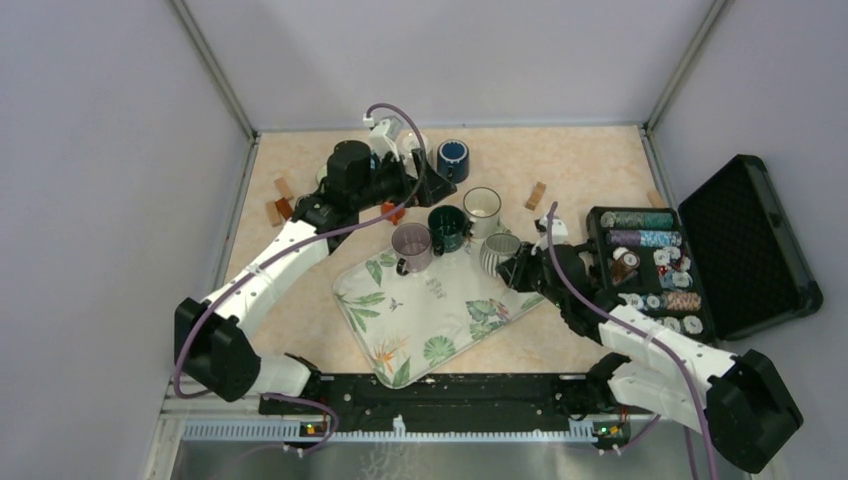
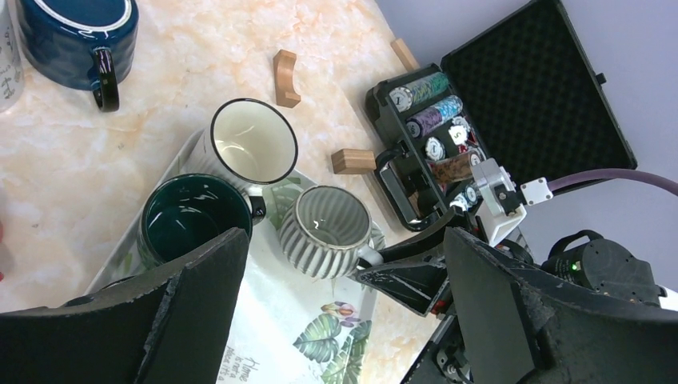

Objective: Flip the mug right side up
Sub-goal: Place the cup on the tray.

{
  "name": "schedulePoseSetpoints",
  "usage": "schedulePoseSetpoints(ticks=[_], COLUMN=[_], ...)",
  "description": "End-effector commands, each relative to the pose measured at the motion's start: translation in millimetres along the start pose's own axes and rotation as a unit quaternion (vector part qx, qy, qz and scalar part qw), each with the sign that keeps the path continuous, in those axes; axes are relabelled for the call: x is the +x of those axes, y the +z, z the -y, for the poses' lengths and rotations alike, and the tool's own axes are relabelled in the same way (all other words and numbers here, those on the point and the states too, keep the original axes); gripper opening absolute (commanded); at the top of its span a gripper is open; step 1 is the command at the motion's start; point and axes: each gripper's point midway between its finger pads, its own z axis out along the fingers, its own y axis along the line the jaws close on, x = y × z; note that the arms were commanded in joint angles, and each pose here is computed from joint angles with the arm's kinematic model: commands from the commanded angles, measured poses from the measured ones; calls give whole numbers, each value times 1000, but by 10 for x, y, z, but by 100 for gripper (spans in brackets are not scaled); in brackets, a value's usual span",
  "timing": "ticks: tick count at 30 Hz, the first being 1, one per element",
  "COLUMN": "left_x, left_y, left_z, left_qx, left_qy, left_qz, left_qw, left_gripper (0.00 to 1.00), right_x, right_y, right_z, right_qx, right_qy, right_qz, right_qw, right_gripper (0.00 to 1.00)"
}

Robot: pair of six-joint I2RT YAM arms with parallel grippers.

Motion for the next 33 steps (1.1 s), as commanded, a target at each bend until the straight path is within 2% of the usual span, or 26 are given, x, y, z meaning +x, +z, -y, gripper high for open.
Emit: schedulePoseSetpoints(ticks=[1,15,22,33], left_x=[-85,-54,-26,-10], left_y=[-112,-121,-108,-104], left_z=[31,-40,-69,-94], left_qx=[-2,-10,-13,-15], left_qy=[20,21,19,19], left_qz=[21,17,13,11], left_qw=[1000,1000,1000,1000], left_gripper=[98,98,99,98], right_x=[-413,16,180,305], right_y=[56,184,174,212], right_z=[-219,5,109,179], right_qx=[-33,4,22,35], right_qy=[-5,13,21,26], right_qz=[91,25,0,-18], right_qw=[995,1000,1000,999], right_gripper=[0,0,19,33])
